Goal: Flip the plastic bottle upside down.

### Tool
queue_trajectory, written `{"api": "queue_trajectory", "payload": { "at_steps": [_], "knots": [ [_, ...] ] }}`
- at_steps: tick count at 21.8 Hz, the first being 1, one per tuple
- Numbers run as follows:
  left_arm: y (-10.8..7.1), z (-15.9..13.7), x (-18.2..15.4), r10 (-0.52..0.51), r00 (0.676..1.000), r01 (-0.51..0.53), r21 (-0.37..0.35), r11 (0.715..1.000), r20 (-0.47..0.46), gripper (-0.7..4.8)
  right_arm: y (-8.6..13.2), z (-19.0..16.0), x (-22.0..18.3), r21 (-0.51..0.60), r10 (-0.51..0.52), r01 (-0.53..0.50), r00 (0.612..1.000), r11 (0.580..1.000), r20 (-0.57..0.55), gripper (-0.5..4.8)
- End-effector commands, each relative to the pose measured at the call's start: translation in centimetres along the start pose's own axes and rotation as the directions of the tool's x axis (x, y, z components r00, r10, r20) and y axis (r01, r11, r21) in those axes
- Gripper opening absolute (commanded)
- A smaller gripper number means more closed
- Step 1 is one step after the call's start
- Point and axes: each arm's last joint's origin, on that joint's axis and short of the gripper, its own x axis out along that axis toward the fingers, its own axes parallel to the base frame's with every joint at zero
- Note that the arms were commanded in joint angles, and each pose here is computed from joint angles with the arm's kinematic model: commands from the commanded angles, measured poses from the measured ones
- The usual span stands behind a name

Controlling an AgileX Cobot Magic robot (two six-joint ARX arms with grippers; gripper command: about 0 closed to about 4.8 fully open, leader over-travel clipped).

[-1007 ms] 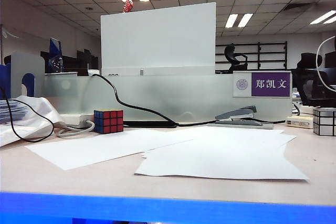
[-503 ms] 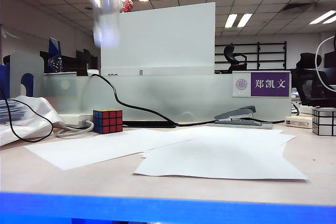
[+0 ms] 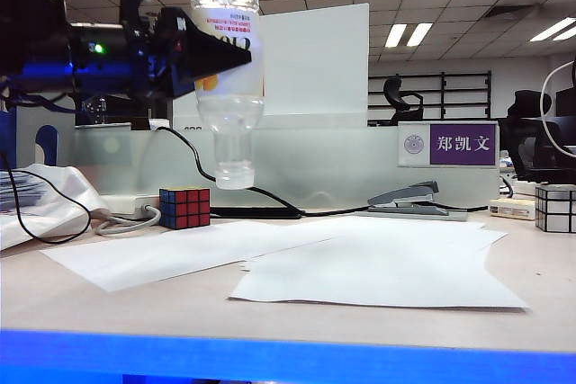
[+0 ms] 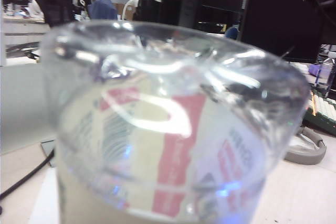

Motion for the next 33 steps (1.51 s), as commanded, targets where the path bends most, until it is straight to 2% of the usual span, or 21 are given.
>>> {"api": "queue_trajectory", "payload": {
  "at_steps": [1, 9, 14, 24, 33],
  "knots": [
    [0.5, -1.0, 0.4, 0.0, 1.0, 0.0, -0.012, 1.0, -0.011, -0.06, 0.3, 0.3, 0.1, -0.022, 0.005, -0.005, 1.0, 1.0, 0.001, -0.09],
    [1.4, -5.6, 0.5, 0.027, 0.994, -0.033, -0.049, 0.998, -0.107, -0.06, 0.3, 0.3, 0.1, -0.023, 0.005, -0.005, 1.0, 1.0, 0.001, -0.09],
    [1.4, -4.9, 0.6, 0.023, 0.999, -0.022, 0.006, 1.0, -0.045, -0.06, 0.3, 0.3, 0.1, -0.03, 0.004, -0.004, 1.0, 1.0, 0.002, -0.09],
    [1.4, -5.0, 0.6, 0.023, 0.998, -0.023, -0.001, 1.0, -0.053, -0.06, 0.3, 0.3, 0.1, -0.034, 0.004, -0.003, 1.0, 0.999, 0.005, -0.09],
    [1.6, -6.8, 0.5, 0.024, 0.996, -0.028, -0.036, 0.999, -0.087, -0.05, 0.3, 0.3, 0.1, -0.033, 0.004, -0.003, 1.0, 0.999, 0.004, -0.09]
  ]
}}
